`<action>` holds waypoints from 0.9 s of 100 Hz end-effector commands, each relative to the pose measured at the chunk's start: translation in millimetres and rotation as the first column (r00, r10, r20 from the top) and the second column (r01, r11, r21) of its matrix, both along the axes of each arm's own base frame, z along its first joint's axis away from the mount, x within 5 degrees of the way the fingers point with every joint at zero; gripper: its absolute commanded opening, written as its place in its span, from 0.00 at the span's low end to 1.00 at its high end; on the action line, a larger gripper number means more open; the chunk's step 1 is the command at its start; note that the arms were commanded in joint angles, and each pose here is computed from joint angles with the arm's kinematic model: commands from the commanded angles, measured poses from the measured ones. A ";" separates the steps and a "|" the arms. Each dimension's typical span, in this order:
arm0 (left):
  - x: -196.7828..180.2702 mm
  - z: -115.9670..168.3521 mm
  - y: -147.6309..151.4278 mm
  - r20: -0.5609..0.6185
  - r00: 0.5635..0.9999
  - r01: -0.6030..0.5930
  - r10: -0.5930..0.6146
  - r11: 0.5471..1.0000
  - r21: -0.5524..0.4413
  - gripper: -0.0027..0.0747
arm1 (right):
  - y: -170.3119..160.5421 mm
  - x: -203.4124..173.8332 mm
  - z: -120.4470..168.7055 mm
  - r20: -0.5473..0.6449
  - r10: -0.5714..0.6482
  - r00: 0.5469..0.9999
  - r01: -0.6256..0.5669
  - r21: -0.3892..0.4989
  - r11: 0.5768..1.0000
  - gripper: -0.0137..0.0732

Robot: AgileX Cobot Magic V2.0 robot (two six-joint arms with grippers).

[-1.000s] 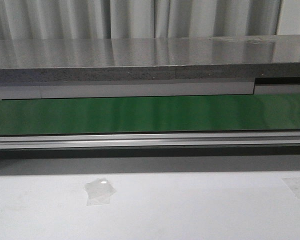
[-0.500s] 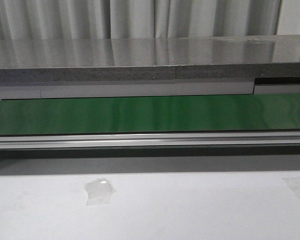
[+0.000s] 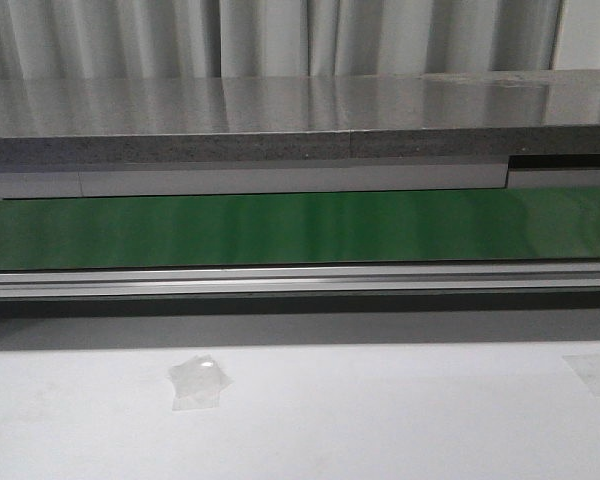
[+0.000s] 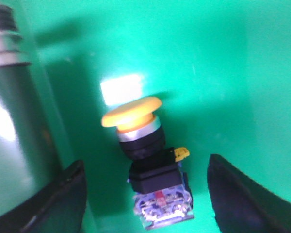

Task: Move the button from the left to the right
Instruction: 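Lower the button into the green tray and open the right gripper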

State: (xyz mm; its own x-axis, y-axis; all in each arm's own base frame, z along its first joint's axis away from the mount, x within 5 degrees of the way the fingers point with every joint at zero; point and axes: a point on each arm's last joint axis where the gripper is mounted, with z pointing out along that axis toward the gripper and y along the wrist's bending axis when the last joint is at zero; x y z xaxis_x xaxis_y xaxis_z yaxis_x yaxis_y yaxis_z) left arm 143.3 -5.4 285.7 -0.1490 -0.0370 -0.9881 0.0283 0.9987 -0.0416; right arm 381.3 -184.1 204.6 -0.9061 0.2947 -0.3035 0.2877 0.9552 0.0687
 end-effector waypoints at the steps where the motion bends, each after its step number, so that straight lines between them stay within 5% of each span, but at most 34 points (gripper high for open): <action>1: 2.4 16.9 -0.4 0.107 0.994 -0.003 0.004 1.000 -0.014 0.01 | -0.5 -3.8 48.5 0.133 0.001 0.991 0.008 -0.071 0.997 0.76; 30: 2.3 16.4 -0.3 0.105 0.994 -0.003 0.004 1.000 -0.014 0.01 | 24.3 -6.8 83.2 0.207 0.036 0.978 -0.019 -0.086 0.996 0.76; 90: 2.3 15.6 -0.3 0.103 0.995 -0.003 0.004 1.000 -0.014 0.01 | 146.3 -7.4 134.7 0.312 0.309 0.898 -0.296 -0.090 0.951 0.76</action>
